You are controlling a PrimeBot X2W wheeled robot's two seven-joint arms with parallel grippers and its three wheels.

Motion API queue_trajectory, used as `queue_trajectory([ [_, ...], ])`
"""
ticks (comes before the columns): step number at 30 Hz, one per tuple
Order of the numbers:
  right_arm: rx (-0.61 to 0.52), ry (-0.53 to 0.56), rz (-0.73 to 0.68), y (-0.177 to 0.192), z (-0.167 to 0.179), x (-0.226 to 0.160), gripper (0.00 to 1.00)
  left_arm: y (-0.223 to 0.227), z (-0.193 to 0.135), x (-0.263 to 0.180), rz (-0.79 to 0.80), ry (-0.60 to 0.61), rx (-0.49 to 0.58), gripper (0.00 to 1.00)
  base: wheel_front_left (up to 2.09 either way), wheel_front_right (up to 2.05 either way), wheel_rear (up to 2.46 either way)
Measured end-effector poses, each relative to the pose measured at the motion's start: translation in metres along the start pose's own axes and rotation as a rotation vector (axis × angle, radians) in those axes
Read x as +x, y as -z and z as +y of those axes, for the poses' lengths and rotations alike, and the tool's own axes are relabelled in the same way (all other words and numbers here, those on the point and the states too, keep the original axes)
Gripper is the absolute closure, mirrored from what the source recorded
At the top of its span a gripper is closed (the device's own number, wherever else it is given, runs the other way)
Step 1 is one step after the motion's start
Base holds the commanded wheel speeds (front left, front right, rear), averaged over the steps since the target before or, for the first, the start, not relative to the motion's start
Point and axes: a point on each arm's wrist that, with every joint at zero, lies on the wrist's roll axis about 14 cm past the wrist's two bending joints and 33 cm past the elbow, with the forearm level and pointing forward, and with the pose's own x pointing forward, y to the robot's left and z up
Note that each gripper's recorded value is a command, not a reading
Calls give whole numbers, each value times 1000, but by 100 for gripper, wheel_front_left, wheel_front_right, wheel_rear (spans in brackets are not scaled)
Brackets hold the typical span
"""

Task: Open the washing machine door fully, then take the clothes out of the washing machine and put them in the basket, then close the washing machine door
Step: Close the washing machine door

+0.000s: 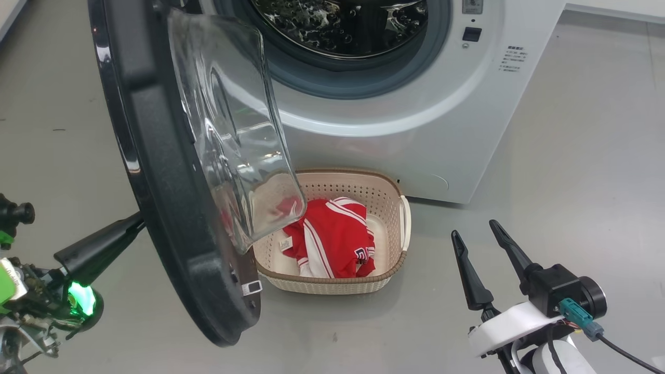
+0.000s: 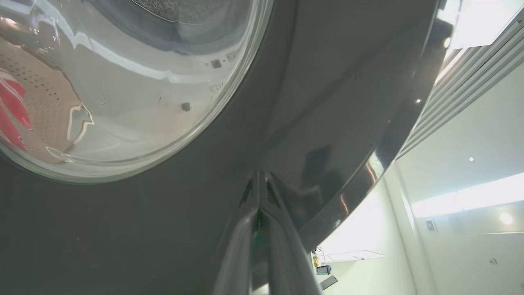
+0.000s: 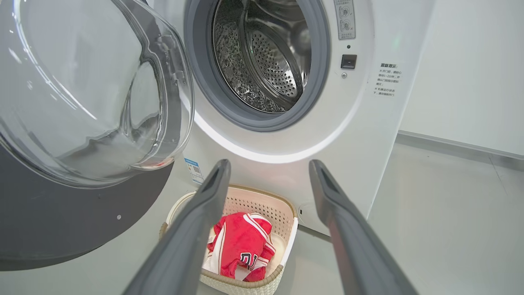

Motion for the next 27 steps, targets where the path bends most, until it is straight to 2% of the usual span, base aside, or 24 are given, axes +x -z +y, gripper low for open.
queue_trajectory([
  [12, 6, 92, -11, -2, -28, -9, 0, 35, -6, 45, 211, 72, -11, 100, 0, 0, 0],
  [27, 17, 214, -33, -7, -66, -17, 0, 57, -5, 94, 366, 150, -76, 100, 0, 0, 0],
])
